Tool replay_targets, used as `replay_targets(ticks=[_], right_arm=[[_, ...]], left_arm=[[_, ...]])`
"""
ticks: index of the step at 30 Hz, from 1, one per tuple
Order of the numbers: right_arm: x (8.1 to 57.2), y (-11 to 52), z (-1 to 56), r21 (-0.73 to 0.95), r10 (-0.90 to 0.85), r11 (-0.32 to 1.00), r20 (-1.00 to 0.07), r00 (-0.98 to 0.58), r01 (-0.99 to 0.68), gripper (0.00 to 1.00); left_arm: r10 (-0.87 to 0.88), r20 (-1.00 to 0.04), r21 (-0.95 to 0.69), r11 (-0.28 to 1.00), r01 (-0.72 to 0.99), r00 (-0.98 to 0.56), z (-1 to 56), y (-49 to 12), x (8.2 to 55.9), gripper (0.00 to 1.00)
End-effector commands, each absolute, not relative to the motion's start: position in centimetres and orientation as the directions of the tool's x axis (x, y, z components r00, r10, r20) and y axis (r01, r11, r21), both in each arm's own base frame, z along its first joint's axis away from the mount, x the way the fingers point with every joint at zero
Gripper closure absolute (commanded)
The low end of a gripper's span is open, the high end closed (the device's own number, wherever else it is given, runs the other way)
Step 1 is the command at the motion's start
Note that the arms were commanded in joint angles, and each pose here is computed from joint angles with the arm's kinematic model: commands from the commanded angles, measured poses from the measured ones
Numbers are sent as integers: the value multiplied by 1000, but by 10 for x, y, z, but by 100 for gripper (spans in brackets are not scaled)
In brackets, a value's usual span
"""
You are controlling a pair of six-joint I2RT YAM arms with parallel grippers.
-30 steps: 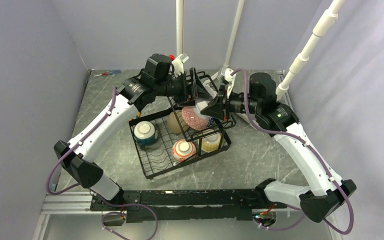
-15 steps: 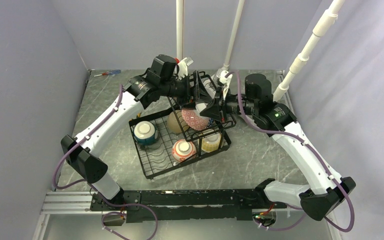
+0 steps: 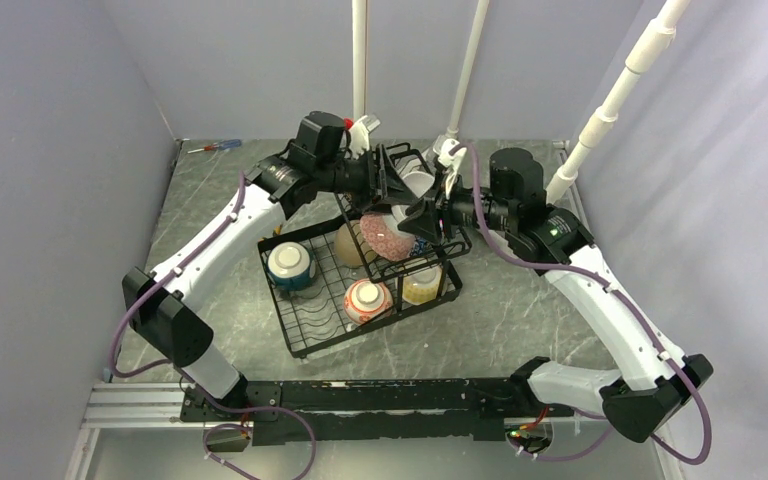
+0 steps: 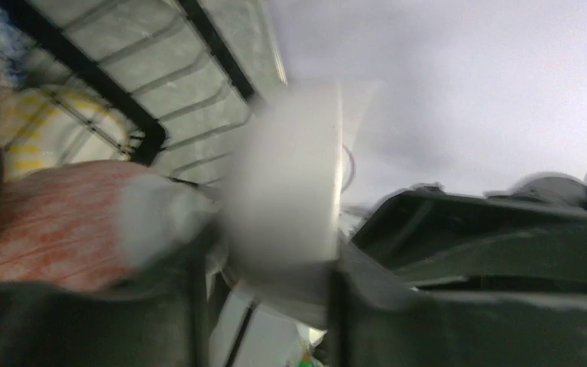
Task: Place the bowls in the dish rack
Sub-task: Turn the bowl upside down on the dish rack.
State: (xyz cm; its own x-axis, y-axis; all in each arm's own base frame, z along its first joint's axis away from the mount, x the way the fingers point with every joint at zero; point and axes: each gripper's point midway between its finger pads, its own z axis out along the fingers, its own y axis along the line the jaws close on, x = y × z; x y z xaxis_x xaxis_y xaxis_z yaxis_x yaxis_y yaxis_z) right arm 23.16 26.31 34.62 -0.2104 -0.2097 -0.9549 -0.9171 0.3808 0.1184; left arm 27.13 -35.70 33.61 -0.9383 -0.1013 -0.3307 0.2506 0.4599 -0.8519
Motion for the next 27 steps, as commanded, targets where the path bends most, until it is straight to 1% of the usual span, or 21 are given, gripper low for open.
replay_targets(ticks=[1, 2, 3, 6, 10, 14, 15, 16, 18, 22, 23, 24, 27], right_arm=[[240, 260, 372, 47, -150, 419, -981, -120, -907, 55], [240, 260, 372, 50, -147, 420, -982, -122, -906, 52], [240, 260, 372, 51, -143, 421, -982, -122, -905, 50], [240, 260, 372, 56, -134, 421, -983, -123, -905, 46], [243, 259, 370, 56, -139, 437, -982, -129, -898, 45], [252, 253, 370, 50, -144, 493, -980, -138, -869, 44], [255, 251, 373, 48, -137, 514, -981, -137, -856, 42], [257, 248, 375, 46, -129, 537, -982, -136, -842, 39], [263, 240, 383, 39, -101, 591, -987, -122, -806, 27], [273, 217, 399, 84, 10, 720, -994, -111, -689, 7], [276, 213, 399, 102, 30, 744, -992, -119, -661, 4], [280, 209, 398, 113, 37, 766, -991, -131, -633, 3], [290, 208, 391, 125, 12, 795, -982, -191, -594, 2]], left_arm=[[-128, -393, -877, 349, 330, -911, 373, -348, 266, 91], [-133, -405, -871, 356, 338, -904, 373, -346, 268, 96], [-138, -416, -866, 362, 345, -899, 374, -344, 269, 97], [-151, -440, -857, 365, 363, -885, 379, -340, 272, 98], [-162, -452, -847, 387, 365, -877, 377, -337, 275, 97], [-158, -469, -824, 433, 365, -869, 372, -333, 279, 97], [-159, -476, -814, 452, 365, -865, 370, -330, 280, 97], [-160, -489, -802, 470, 370, -858, 370, -328, 282, 97], [-168, -515, -774, 513, 371, -840, 368, -321, 285, 97], [-186, -580, -717, 579, 389, -793, 370, -308, 292, 97], [-189, -593, -706, 590, 392, -783, 372, -306, 294, 97], [-190, -604, -696, 598, 397, -774, 373, -303, 294, 97], [-195, -635, -675, 610, 415, -748, 380, -299, 294, 97]])
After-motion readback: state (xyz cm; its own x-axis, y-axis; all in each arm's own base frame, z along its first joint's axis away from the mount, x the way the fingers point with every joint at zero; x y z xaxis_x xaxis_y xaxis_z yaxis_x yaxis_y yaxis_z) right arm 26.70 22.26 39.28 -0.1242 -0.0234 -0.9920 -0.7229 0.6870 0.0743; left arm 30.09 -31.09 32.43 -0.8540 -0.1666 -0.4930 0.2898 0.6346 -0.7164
